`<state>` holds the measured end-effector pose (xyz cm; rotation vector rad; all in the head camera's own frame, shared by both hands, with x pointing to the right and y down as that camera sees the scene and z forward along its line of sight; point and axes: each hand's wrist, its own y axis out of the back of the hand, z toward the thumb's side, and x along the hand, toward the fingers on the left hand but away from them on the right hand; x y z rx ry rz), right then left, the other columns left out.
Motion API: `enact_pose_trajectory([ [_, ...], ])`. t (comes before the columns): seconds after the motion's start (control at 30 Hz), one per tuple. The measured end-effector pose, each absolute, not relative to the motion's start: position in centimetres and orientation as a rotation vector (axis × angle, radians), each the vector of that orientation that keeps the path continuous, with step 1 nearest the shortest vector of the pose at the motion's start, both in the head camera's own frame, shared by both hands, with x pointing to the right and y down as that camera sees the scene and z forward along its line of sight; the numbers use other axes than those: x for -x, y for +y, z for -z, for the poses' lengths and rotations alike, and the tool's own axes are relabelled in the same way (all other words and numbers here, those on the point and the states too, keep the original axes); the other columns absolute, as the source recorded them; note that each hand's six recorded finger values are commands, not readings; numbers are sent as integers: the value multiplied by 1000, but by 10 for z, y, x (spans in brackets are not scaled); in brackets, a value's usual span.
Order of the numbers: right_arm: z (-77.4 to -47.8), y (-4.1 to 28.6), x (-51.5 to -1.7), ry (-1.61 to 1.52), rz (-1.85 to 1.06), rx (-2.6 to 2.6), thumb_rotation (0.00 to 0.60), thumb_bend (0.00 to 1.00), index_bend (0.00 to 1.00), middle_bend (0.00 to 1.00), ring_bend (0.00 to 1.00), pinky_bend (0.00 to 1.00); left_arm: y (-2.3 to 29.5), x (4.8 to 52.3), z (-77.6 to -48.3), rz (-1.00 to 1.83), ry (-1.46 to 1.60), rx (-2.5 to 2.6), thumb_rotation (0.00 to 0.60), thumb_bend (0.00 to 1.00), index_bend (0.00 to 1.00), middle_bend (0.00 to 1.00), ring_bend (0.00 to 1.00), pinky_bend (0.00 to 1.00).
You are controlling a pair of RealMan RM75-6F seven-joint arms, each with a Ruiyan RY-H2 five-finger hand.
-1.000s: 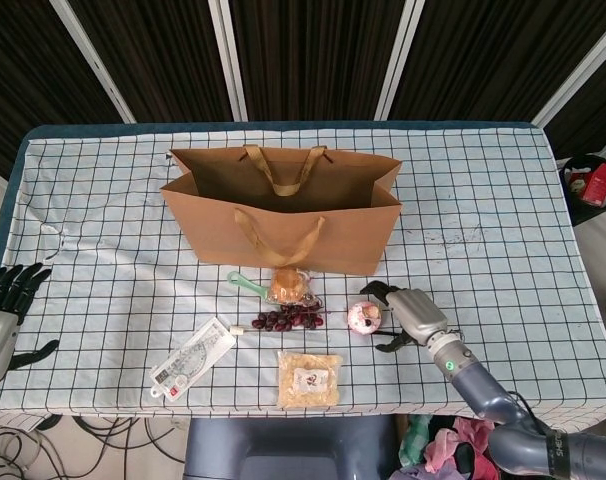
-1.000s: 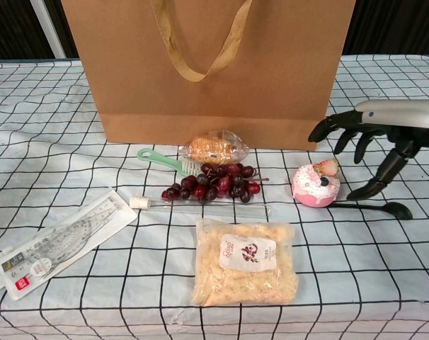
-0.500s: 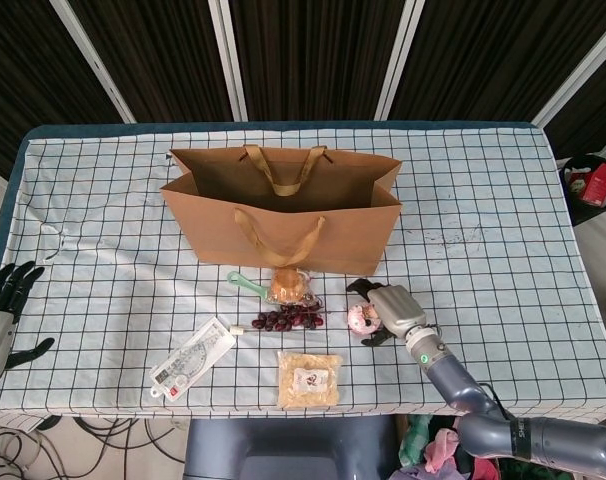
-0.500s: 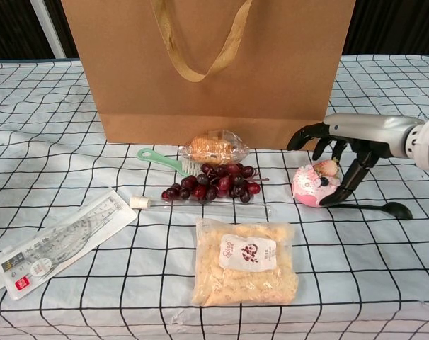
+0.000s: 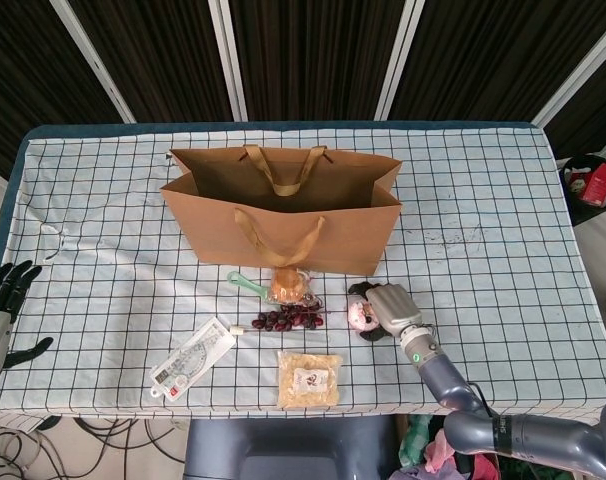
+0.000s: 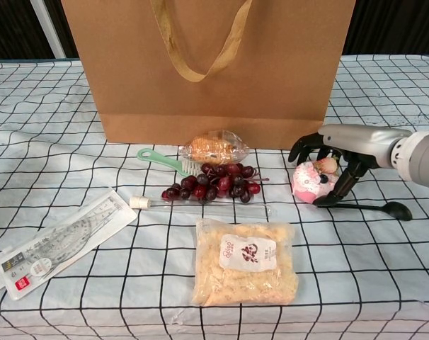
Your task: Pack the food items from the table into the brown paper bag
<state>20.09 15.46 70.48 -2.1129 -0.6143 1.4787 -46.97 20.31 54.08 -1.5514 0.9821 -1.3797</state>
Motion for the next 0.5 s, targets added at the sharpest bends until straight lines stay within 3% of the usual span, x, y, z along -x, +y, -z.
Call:
enact_pose_trajectory([
  [0.13,-705,152,-202,-636,-1478,2098,600,323,387,427,454,392,203,469,-542,1382,975,1558,600,90,93,56,0,2],
  [0.5,-691,137,-208,-821,-1411,2115,600,364,473,461,504,413,204,469,-542,1379,976,1563,600,90,93,55,0,2],
])
